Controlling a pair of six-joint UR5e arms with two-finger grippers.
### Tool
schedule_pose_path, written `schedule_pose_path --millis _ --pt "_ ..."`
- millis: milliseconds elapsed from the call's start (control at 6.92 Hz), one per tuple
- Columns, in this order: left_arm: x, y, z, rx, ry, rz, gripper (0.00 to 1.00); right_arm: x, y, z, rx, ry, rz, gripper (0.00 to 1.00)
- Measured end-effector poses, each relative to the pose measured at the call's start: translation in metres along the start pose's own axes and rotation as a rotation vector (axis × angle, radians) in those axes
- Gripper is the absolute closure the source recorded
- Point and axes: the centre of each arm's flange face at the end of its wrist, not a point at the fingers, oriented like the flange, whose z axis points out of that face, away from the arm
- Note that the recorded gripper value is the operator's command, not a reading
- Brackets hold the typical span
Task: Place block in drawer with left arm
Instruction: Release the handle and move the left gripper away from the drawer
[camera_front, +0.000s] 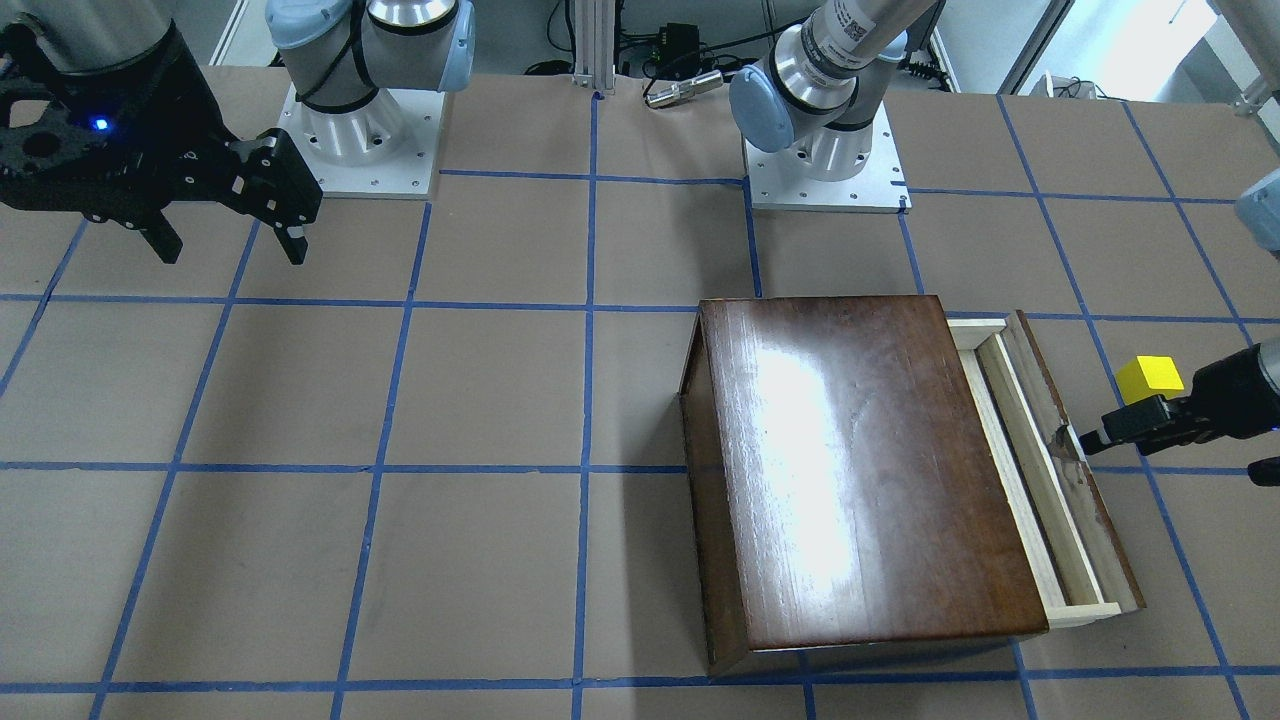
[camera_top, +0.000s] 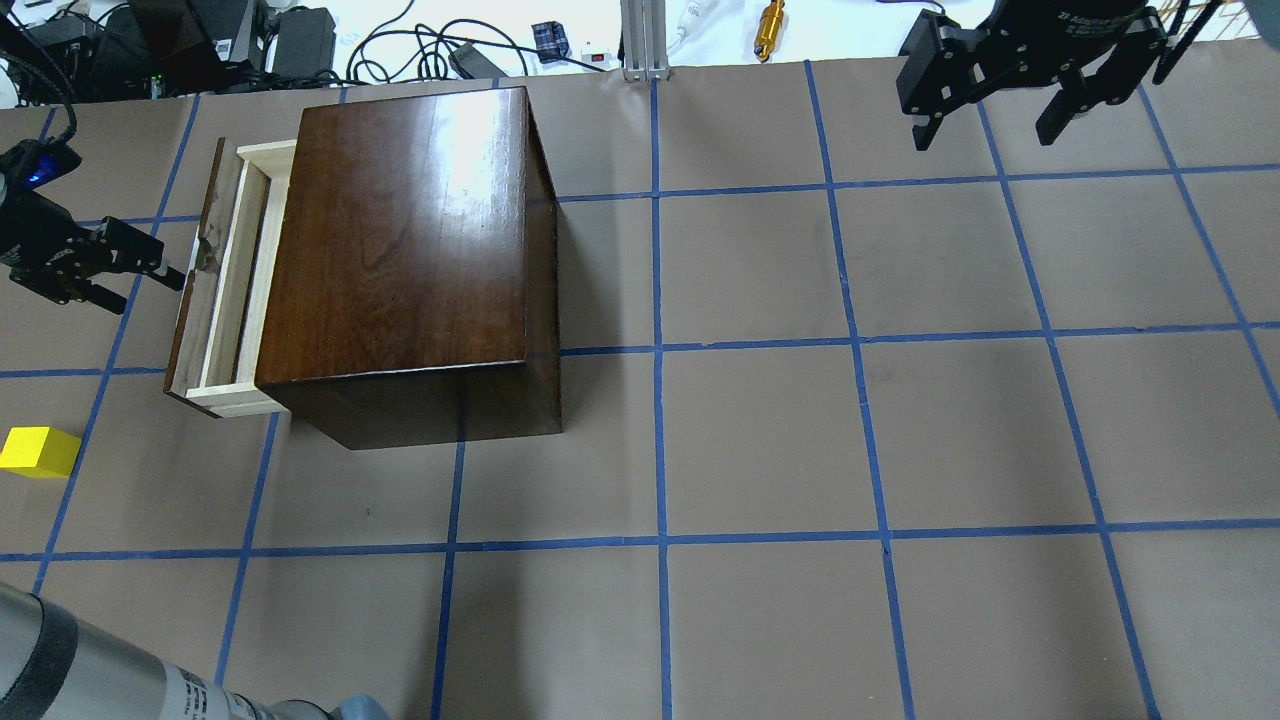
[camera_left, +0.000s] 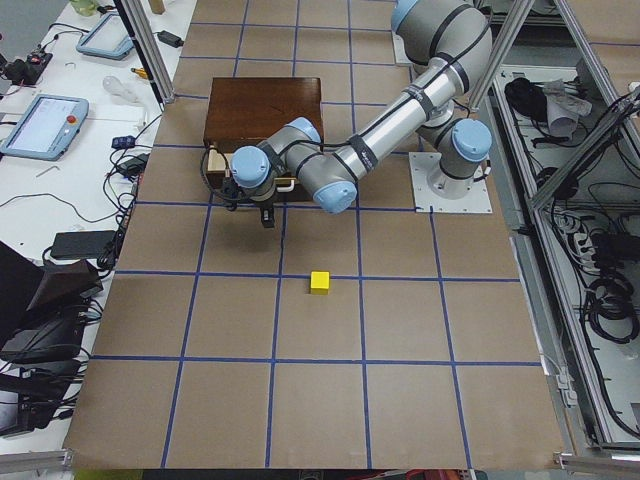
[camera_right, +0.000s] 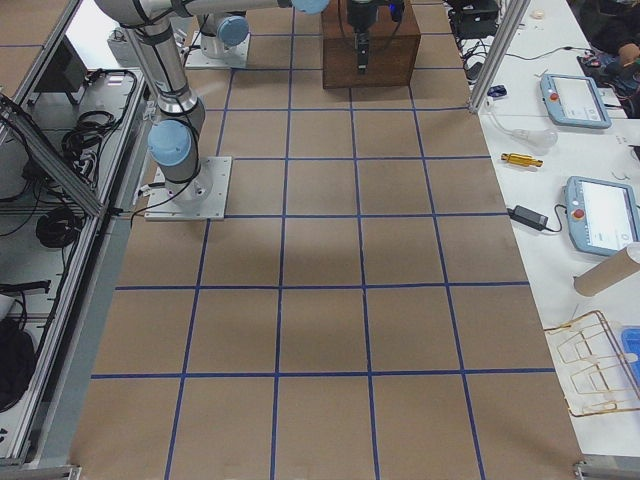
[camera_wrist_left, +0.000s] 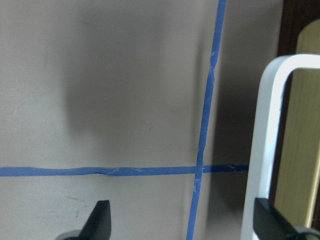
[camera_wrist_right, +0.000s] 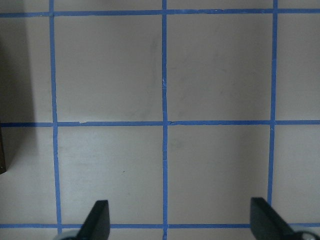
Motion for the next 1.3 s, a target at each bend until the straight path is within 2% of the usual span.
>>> schedule_pose_path --millis 289,578,867,1301 --pt "-0.001 0.004 -0.017 -0.004 -0.046 0.009 0.0 0.0 0.0 0.0 -0.001 0.0 0.0 0.0" --pt "-0.037 0.021 -0.05 -0.005 -0.113 0.068 0.0 0.0 0.0 0.0 0.0 0.001 -0.001 0.0" --pt "-0.095 0.056 -0.065 -0.041 -0.147 0.249 0.0 0.0 0.0 0.0 -0.001 0.001 -0.001 0.0" --pt "-0.134 0.099 -0.064 -0.118 -0.174 0.524 0.0 0.0 0.0 0.0 -0.001 0.001 -0.001 0.0"
